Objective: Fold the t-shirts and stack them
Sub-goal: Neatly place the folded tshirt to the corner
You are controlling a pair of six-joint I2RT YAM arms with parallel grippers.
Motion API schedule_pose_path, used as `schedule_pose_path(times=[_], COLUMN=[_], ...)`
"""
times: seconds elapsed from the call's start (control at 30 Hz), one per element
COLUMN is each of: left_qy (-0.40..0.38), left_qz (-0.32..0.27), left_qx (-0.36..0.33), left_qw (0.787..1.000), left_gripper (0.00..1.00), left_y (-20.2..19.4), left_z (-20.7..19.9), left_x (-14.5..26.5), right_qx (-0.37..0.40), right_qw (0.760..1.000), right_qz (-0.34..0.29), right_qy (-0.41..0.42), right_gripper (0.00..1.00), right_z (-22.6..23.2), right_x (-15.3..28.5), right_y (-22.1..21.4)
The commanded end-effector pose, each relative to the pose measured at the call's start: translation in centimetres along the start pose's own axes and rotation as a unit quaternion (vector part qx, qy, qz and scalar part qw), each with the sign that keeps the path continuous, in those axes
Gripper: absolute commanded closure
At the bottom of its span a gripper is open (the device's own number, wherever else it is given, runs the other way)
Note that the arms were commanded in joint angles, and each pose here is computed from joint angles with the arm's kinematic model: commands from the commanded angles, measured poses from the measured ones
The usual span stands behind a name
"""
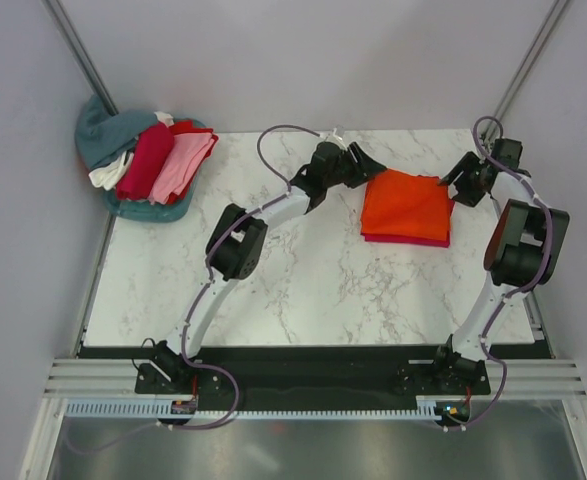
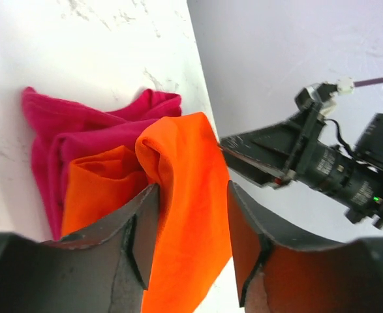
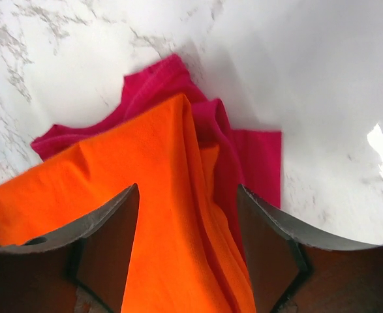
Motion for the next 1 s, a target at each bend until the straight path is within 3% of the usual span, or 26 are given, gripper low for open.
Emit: schedule_pose_path(times=[0.0, 0.07, 0.1, 0.4, 0.57, 0.83, 0.9, 0.97], left_qy=[0.026, 0.031, 0.055, 0.095, 0.083, 0.092, 0.096, 0.099], left_qz=[-0.008, -0.017, -0.009, 0.006, 0.038, 0.053, 0.058, 0.063], left_qx=[-0.025, -0.039, -0.036, -0.044, -0.04, -0.035, -0.031, -0.028], left_qw=[0.999, 0.999, 0.998, 0.994, 0.995, 0.994, 0.993, 0.993], left_gripper=[0.45, 0.44, 0.43, 0.4, 0.43, 0.45, 0.46, 0.48], left_y=[0.7, 1.0, 0.2, -1.6, -3.1, -4.5, -4.9, -5.4], left_z=[-0.2, -1.4, 0.1, 0.0, -0.2, 0.7, 1.2, 1.5], left_x=[1.5, 2.9, 3.6, 8.9, 9.4, 9.1, 8.9, 8.8], right_qx=[0.021, 0.028, 0.03, 0.067, 0.073, 0.075, 0.075, 0.075], right_qw=[0.999, 0.999, 0.998, 0.993, 0.992, 0.989, 0.989, 0.989], right_qz=[-0.034, -0.035, -0.038, -0.028, -0.003, 0.006, 0.009, 0.013], right_qy=[-0.018, -0.032, -0.041, -0.089, -0.102, -0.125, -0.124, -0.124], right_gripper=[0.32, 0.32, 0.32, 0.37, 0.5, 0.54, 0.6, 0.72], right_z=[0.9, 0.8, 0.7, 1.2, 0.5, -0.5, -0.5, -0.5], right_x=[3.2, 4.5, 5.0, 8.1, 7.8, 7.6, 7.4, 7.2], right_y=[0.2, -0.8, -1.1, -5.4, -7.9, -9.5, -9.6, -9.8])
Point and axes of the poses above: each gripper's point midway between its finger pads, its own x axis back along the fingers, its own z axis along the line the jaws close on, y = z × x, the point moved 8 cm from there along x, back along the fingers, and after that the axes turned 7 degrees about x, right-handed, at the moved point
